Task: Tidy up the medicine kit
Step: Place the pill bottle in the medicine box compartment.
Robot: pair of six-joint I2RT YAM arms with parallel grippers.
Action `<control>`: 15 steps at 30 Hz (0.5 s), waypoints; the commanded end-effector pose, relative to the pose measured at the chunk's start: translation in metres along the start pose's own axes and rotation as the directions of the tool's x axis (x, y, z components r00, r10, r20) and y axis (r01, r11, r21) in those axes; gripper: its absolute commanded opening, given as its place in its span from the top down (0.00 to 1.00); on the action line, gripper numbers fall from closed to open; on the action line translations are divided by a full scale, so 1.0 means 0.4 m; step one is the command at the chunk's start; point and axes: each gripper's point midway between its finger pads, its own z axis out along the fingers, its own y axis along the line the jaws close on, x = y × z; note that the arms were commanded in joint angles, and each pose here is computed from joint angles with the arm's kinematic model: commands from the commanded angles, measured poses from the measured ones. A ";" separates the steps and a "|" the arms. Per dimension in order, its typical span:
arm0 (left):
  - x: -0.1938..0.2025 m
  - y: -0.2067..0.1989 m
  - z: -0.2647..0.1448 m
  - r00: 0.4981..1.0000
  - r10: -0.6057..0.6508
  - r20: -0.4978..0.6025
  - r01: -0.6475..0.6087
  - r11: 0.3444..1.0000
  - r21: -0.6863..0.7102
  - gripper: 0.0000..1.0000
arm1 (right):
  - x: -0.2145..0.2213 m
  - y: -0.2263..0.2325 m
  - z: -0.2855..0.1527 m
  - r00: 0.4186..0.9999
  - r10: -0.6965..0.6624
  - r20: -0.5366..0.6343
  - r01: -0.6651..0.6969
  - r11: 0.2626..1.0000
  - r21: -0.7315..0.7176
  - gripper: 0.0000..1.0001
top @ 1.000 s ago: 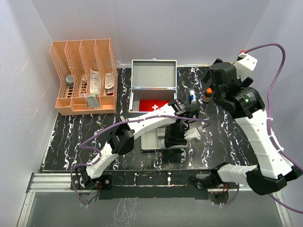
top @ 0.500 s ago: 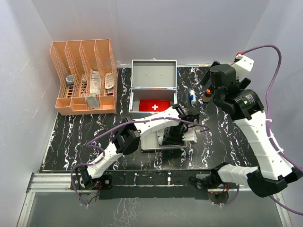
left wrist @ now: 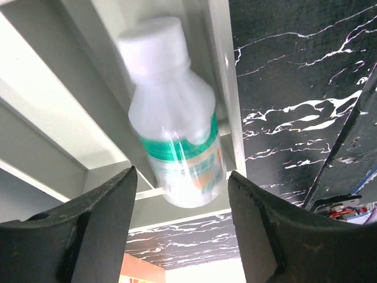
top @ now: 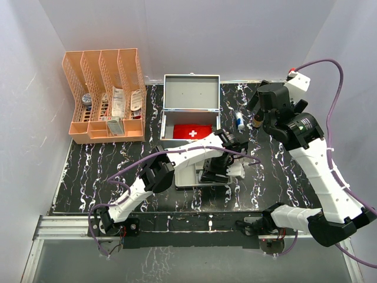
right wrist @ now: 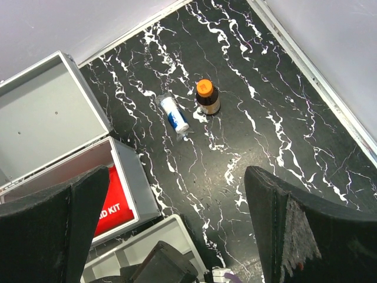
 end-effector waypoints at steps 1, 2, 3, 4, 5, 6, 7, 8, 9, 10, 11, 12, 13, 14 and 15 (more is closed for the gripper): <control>-0.005 -0.013 -0.010 1.000 0.015 0.001 -0.015 1.000 0.020 0.33 | -0.040 -0.008 -0.016 0.997 0.045 0.054 -0.045 0.999 -0.013 0.02; -0.007 -0.012 -0.009 1.000 0.015 0.002 -0.015 1.000 0.021 0.30 | -0.040 -0.009 -0.016 0.998 0.042 0.054 -0.041 0.999 -0.011 0.02; -0.009 -0.012 -0.009 1.000 0.015 0.004 -0.015 1.000 0.023 0.26 | -0.039 -0.009 -0.015 0.998 0.038 0.055 -0.037 0.999 -0.009 0.02; -0.010 -0.012 -0.008 1.000 0.014 0.006 -0.014 1.000 0.022 0.25 | -0.039 -0.010 -0.013 0.998 0.034 0.054 -0.034 0.999 -0.007 0.02; -0.012 -0.011 -0.009 1.000 0.012 0.008 -0.012 1.000 0.020 0.24 | -0.039 -0.010 -0.013 0.998 0.031 0.055 -0.031 1.000 -0.007 0.02; -0.014 -0.009 -0.012 1.000 0.008 0.012 -0.008 1.000 0.016 0.23 | -0.038 -0.009 -0.011 0.998 0.024 0.054 -0.023 1.000 -0.007 0.02; -0.019 -0.005 -0.016 1.000 0.003 0.020 -0.003 1.000 0.008 0.22 | -0.037 -0.010 -0.009 0.998 0.017 0.052 -0.017 1.000 -0.003 0.02; -0.025 -0.002 -0.024 1.000 -0.003 0.031 0.003 1.000 0.000 0.21 | -0.035 -0.011 -0.007 0.999 0.005 0.049 -0.005 1.000 0.000 0.02; -0.032 0.002 -0.033 0.999 -0.013 0.045 0.013 1.000 -0.011 0.19 | -0.033 -0.010 -0.005 0.999 -0.006 0.046 0.007 1.000 -0.001 0.02; -0.043 0.007 -0.049 0.997 -0.024 0.070 0.026 0.999 -0.025 0.19 | -0.030 -0.007 -0.001 0.999 -0.021 0.042 0.021 1.000 -0.001 0.02; -0.051 0.010 -0.062 0.995 -0.036 0.092 0.040 0.999 -0.036 0.18 | -0.028 -0.005 0.004 0.999 -0.037 0.037 0.037 0.999 -0.001 0.02; -0.058 0.012 -0.076 0.992 -0.051 0.116 0.057 0.997 -0.047 0.18 | -0.025 0.001 0.010 0.998 -0.057 0.030 0.057 0.998 -0.005 0.02; -0.066 0.015 -0.092 0.987 -0.064 0.144 0.073 0.995 -0.062 0.18 | -0.024 0.008 0.016 0.997 -0.074 0.023 0.075 0.997 -0.011 0.02; -0.071 0.015 -0.107 0.982 -0.076 0.170 0.090 0.993 -0.074 0.18 | -0.026 0.014 0.021 0.996 -0.087 0.019 0.087 0.996 -0.014 0.02; -0.077 0.017 -0.126 0.975 -0.087 0.202 0.107 0.990 -0.090 0.17 | -0.032 0.022 0.024 0.995 -0.094 0.019 0.094 0.995 -0.019 0.02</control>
